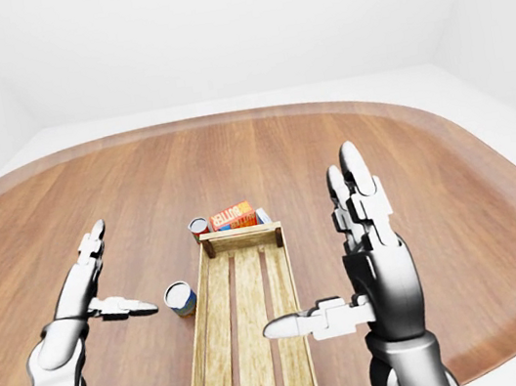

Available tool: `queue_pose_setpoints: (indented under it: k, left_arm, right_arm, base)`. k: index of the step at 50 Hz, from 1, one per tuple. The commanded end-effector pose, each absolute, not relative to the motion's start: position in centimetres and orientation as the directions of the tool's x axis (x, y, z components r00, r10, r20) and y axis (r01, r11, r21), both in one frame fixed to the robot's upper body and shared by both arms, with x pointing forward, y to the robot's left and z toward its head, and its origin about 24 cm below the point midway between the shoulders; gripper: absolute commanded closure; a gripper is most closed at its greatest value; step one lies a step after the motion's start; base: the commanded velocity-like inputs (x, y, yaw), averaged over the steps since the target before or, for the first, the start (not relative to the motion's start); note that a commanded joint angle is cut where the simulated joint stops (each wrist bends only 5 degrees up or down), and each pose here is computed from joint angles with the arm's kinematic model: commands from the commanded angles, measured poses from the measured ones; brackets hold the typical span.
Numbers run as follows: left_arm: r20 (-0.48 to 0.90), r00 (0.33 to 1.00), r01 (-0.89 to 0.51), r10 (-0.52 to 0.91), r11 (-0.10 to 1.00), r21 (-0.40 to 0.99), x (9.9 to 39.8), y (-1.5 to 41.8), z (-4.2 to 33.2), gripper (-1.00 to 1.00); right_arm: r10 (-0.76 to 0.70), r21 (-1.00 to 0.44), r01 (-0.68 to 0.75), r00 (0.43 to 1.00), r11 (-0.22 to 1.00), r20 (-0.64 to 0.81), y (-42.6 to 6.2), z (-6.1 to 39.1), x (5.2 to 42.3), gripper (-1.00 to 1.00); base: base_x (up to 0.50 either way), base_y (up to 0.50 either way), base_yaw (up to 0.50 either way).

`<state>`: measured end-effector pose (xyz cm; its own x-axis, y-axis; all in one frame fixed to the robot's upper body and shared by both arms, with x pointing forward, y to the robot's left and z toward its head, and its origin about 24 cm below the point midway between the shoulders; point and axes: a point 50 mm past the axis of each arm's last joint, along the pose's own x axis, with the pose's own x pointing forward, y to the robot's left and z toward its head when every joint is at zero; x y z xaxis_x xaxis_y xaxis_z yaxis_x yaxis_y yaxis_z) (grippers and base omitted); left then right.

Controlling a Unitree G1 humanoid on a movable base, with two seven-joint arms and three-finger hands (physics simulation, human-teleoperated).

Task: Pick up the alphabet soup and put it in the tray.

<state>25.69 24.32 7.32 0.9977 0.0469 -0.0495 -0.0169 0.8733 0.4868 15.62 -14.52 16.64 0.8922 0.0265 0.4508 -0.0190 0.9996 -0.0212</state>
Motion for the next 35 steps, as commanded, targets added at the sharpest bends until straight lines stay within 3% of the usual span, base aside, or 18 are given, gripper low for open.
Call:
queue_pose_setpoints:
  k: [1, 7, 12, 18, 24, 25, 32, 33, 35]
  left_arm:
    - [-0.126, 0.99, 0.033, 0.068, 0.749, 0.662, 28.6, 24.0, 6.1, -1.0]
    - [-0.141, 0.99, 0.106, -0.009, 0.712, 0.694, 29.7, 23.0, 6.6, -1.0]
    - [-0.109, 0.992, 0.124, -0.06, 0.561, 0.819, 30.5, 22.0, 6.1, -1.0]
    - [-0.166, 0.986, 0.152, -0.025, 0.551, 0.82, 32.3, 22.6, 5.4, -1.0]
    - [-0.232, 0.973, 0.208, -0.002, 0.448, 0.869, 32.9, 22.9, 4.3, -1.0]
    - [-0.235, 0.972, 0.214, 0.007, 0.391, 0.895, 32.9, 22.9, 4.1, -1.0]
    - [-0.293, 0.955, 0.261, 0.046, 0.34, 0.904, 33.8, 23.8, 3.7, -1.0]
    - [-0.422, 0.902, 0.409, 0.087, 0.136, 0.902, 34.2, 24.7, 2.2, -1.0]
    - [-0.436, 0.894, 0.423, 0.103, 0.125, 0.897, 34.3, 24.8, 2.0, -1.0]
  right_arm:
    - [0.021, -0.019, -0.014, 0.896, 1.0, 0.443, -14.7, 16.5, 15.6, -0.97]
    - [0.013, -0.014, -0.007, 0.901, 1.0, 0.434, -14.9, 16.3, 15.8, -0.97]
    - [0.015, -0.013, -0.01, 0.901, 1.0, 0.434, -14.8, 16.2, 15.9, -0.97]
    - [0.016, -0.012, -0.011, 0.894, 1.0, 0.448, -14.7, 16.5, 15.9, -0.97]
    - [0.018, -0.015, -0.013, 0.894, 1.0, 0.447, -14.6, 16.4, 16.1, -0.97]
    - [0.016, -0.021, -0.007, 0.893, 1.0, 0.45, -14.6, 16.5, 16.2, -0.96]
    - [0.016, -0.02, -0.007, 0.89, 1.0, 0.456, -14.6, 16.6, 16.1, -0.97]
    - [0.002, -0.006, 0.0, 0.892, 1.0, 0.452, -14.9, 16.6, 15.9, -0.96]
    - [0.003, -0.005, 0.0, 0.896, 1.0, 0.443, -14.9, 16.4, 16.0, -0.96]
  base:
    - [0.0, 0.0, 0.0]
    - [0.0, 0.0, 0.0]
    - [0.0, 0.0, 0.0]
    - [0.0, 0.0, 0.0]
    - [0.0, 0.0, 0.0]
    - [0.0, 0.0, 0.0]
    - [0.0, 0.0, 0.0]
    - [0.0, 0.0, 0.0]
    - [0.0, 0.0, 0.0]
